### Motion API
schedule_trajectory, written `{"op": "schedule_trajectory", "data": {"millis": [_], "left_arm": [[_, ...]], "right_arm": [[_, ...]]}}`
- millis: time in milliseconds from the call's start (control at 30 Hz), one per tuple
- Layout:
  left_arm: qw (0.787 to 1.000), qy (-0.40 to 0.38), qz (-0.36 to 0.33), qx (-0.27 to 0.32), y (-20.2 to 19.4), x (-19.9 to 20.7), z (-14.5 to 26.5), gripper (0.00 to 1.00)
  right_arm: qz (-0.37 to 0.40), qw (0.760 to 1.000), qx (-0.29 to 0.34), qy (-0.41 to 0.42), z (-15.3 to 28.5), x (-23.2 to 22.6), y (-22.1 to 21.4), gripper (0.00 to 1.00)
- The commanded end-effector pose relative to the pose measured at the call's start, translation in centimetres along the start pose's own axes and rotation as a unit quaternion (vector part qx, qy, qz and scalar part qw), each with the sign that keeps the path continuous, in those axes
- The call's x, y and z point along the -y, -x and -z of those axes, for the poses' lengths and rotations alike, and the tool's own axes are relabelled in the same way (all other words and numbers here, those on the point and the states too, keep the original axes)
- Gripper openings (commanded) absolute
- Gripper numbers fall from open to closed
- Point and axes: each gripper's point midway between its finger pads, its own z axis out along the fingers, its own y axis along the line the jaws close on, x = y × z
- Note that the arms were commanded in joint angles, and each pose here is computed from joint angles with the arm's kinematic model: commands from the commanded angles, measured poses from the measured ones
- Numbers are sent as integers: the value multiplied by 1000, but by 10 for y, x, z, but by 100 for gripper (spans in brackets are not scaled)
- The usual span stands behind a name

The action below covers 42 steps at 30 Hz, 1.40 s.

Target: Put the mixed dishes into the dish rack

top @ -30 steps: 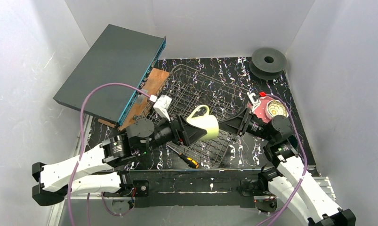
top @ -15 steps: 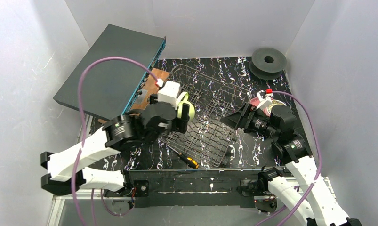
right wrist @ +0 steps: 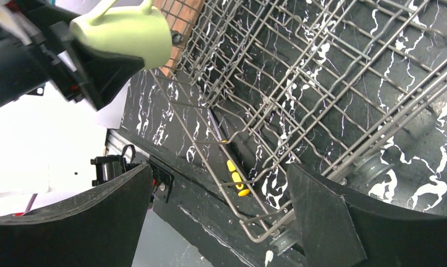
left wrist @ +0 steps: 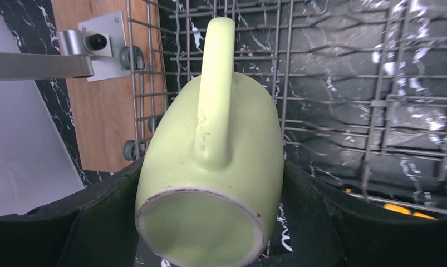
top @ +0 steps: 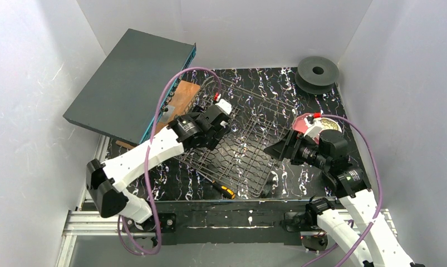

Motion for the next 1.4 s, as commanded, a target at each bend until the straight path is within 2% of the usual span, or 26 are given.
{"op": "schedule_trajectory", "data": {"millis": [0, 233, 433, 533, 633, 867, 1133, 1367], "left_arm": [[999, 6, -33, -5, 1, -11, -30, 0], [996, 15, -68, -46, -16, -18, -73, 0], [992, -14, -92, -85, -38, -7, -99, 0], [986, 23, -118, -117, -57, -14, -111, 0], [985, 28, -114, -127, -77, -14, -111, 0], [986, 70, -98, -117, -80, -32, -99, 0], [983, 56, -96, -147, -91, -28, -108, 11], [984, 49, -79, -153, -94, -28, -111, 25]], "right_arm": [[2, 1000, 2, 4, 2, 1, -3, 98], [5, 1000, -1, 2, 9, -1, -4, 98], [4, 1000, -2, -8, 13, 3, -8, 98], [-3, 1000, -11, -11, 9, 6, -11, 98], [-5, 1000, -10, -12, 7, 5, -8, 98], [-22, 1000, -16, -1, -2, 0, -5, 98], [-29, 999, -21, 2, -6, -1, -4, 98], [-30, 999, -22, 3, -6, 0, -6, 97]]}}
